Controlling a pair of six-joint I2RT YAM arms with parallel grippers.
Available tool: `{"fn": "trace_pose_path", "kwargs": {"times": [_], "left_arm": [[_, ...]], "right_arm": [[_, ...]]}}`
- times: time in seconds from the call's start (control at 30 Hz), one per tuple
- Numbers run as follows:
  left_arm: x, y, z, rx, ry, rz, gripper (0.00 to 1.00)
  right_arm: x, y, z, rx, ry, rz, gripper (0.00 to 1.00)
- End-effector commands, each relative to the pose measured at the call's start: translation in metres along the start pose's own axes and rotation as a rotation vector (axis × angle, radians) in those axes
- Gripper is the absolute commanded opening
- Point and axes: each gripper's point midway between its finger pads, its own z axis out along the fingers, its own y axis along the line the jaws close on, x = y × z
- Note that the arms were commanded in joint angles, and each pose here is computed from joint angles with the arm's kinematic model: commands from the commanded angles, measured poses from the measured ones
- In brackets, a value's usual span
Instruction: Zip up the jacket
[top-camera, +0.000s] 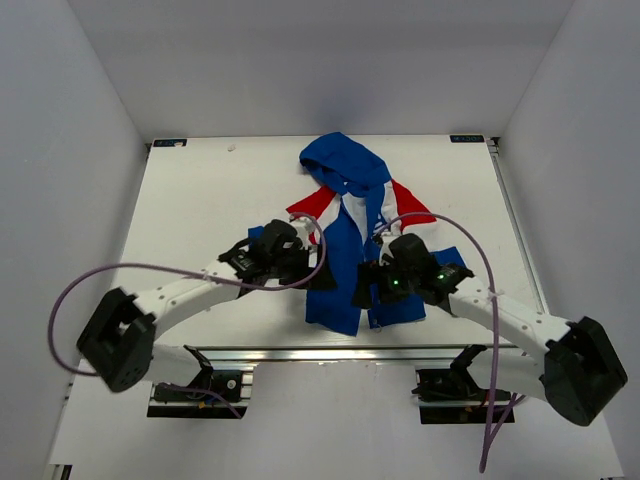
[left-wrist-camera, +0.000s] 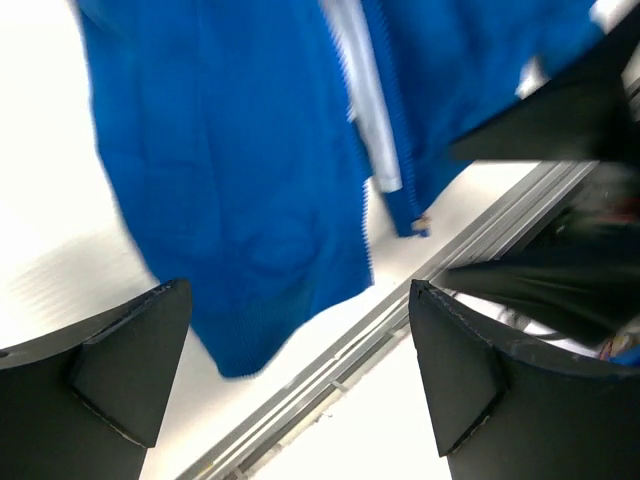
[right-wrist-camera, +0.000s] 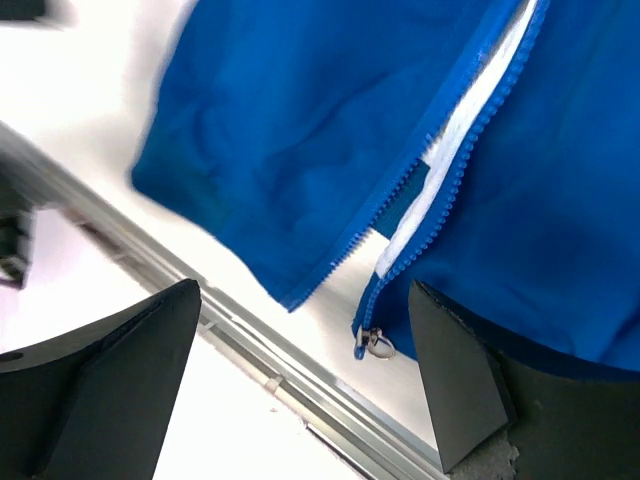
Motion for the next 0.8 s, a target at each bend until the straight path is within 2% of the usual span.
{"fn": "trace_pose_path", "kwargs": {"times": [0.0,0.1,0.23,0.4,0.77], "left_arm": [[-0.021,0.014,-0.033,-0.126,-0.134,-0.017,0.98],[-0.024,0.025,-0.058,-0.202,-0.208,-0.022,0.98],[-0.013,0.048,-0.073,-0.315,-0.214,-0.046,0.98],[-0.012,0.051,-0.081,-0.326,-0.242,-0.055,0.98],[-0.006,0.055,-0.075,-0.332,-0.220,-0.055,0.98]], "right_arm": [[-0.014,0.007,0.013,0.015,-0.035,0.016,0.89],[-0.010,-0.004,0.026,0.071,0.000,0.025,0.89],[-0.011,-0.007,0.033,0.094,0.023,0.002,0.89],[-0.010,0.016,0.039,0.008,0.032,-0.042,0.89],[-0.002,0.034,0.058,0.056,0.081,-0.094,0.89]]}}
